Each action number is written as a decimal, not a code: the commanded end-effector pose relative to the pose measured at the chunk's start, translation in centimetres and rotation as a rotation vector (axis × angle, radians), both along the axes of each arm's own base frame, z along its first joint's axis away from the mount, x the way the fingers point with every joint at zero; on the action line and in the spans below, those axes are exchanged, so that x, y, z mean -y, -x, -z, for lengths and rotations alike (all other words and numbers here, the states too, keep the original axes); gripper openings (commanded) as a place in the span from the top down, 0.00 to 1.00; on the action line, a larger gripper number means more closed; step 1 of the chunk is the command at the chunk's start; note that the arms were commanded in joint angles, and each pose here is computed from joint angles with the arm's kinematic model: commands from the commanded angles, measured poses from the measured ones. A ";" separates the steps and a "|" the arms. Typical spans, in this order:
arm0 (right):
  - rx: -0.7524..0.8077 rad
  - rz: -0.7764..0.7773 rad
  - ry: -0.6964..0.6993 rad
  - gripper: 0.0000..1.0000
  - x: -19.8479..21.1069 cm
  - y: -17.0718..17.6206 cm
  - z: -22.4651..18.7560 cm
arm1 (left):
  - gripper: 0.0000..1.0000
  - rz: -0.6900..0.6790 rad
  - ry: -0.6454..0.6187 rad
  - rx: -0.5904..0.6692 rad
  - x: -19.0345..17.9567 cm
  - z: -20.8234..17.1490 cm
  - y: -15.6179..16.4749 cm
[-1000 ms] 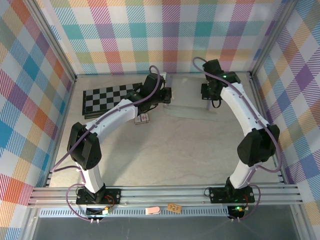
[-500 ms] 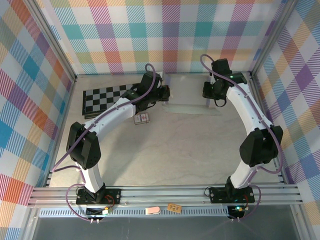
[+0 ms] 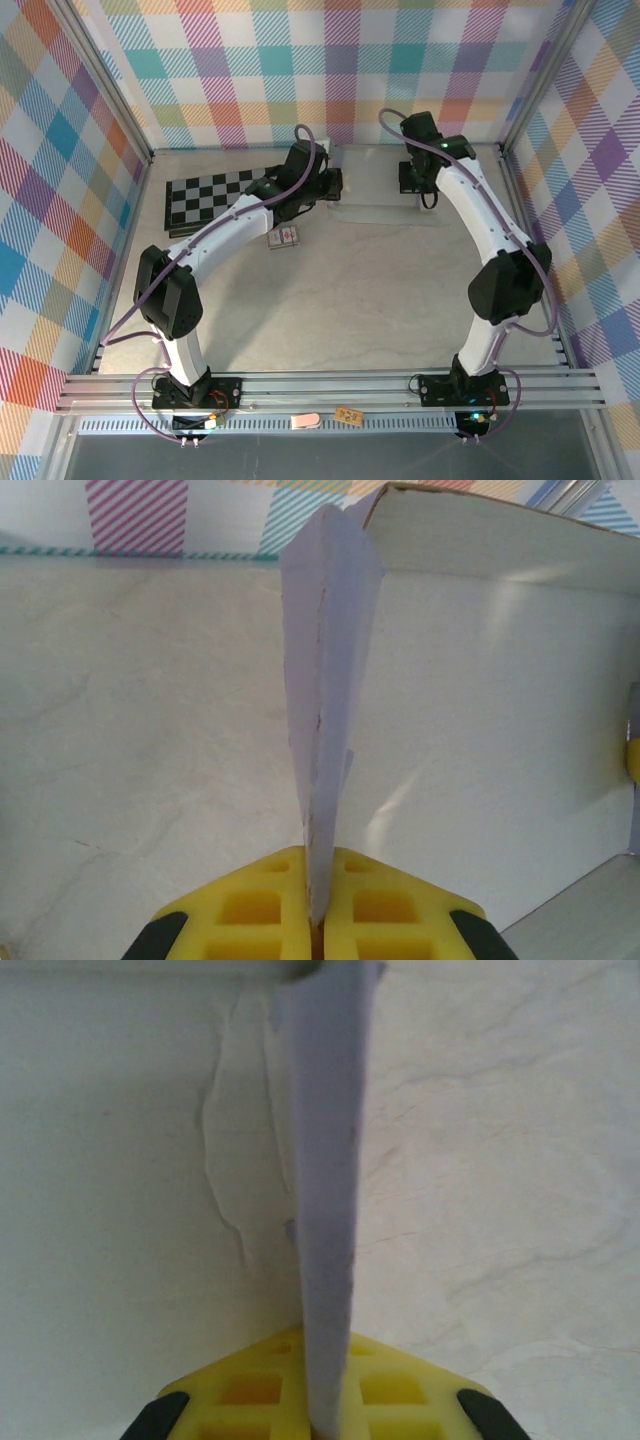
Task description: Fold the paper box
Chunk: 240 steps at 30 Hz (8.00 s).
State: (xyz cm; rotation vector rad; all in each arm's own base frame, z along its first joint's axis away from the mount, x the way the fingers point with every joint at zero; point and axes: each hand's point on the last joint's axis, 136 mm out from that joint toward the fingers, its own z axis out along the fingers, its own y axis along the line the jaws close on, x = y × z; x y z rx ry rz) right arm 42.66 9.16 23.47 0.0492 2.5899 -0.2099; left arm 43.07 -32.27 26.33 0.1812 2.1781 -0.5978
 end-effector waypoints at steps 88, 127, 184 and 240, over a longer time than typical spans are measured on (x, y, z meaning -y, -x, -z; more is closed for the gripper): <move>0.078 0.025 -0.139 0.56 0.6 2.2 -3.5 | 1.00 0.045 -0.041 0.069 1.2 -2.0 1.2; 0.062 -0.036 -0.067 1.00 -0.8 5.5 -3.2 | 0.86 0.241 -0.073 -0.049 3.4 5.6 0.6; 0.005 0.002 -0.053 1.00 -1.7 8.1 -4.1 | 0.83 0.204 0.035 -0.084 3.6 7.2 -0.3; -0.010 -0.029 -0.101 1.00 -2.5 8.4 -4.4 | 0.64 0.257 0.094 -0.106 1.6 4.8 0.6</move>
